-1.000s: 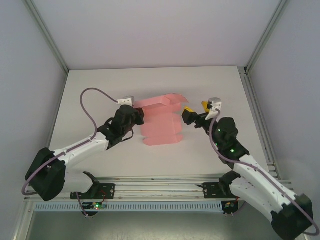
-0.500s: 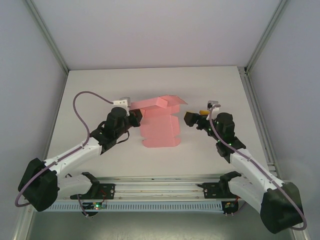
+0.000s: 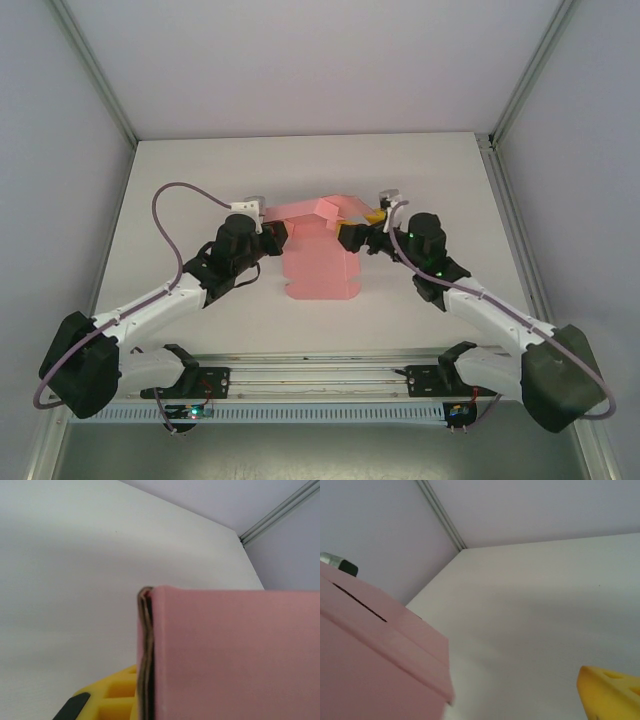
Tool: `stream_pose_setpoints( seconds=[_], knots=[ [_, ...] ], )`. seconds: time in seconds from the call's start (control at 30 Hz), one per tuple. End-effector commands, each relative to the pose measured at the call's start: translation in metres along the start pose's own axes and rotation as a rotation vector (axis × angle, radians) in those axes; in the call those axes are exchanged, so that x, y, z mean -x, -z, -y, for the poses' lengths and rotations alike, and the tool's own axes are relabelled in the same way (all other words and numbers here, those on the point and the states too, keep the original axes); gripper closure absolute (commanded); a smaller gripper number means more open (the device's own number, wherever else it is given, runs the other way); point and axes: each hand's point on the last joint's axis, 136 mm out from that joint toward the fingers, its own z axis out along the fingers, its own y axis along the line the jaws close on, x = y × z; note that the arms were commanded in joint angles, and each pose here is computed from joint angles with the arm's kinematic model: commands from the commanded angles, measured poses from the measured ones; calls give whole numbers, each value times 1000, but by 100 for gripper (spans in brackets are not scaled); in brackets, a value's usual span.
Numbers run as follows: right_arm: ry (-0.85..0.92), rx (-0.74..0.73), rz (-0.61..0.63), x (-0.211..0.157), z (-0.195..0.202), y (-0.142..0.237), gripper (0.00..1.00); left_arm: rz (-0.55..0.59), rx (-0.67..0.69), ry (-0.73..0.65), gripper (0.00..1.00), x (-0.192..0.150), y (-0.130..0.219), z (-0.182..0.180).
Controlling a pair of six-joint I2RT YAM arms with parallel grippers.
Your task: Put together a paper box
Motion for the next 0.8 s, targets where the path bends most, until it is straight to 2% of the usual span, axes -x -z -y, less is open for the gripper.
stream_pose_setpoints(
  seconds=[0.0,0.07,0.13,0.33,0.4,0.57,0.7,0.77],
  knots=[
    [100,-127,-9,1,14,-12,2,42,-67,-1,100,12,0,14],
    [122,-236,-32,-7,31,-15,2,48,-76,-4,100,14,3,16],
    [148,-280,-48,-12,37,-15,2,54,-78,-7,100,15,5,17],
    [180,-145,-7,2,3,3,2,55,35,-39,100,11,4,-6],
    [210,-110,-5,7,-9,19,2,39,68,-36,100,8,0,-17],
    [289,-176,20,17,-11,69,2,13,95,-15,100,7,0,-36],
    [309,-273,156,46,3,109,2,-31,76,-99,100,2,4,-34],
    [269,-334,184,61,19,121,2,-73,52,-145,100,-4,6,-30]
  ],
)
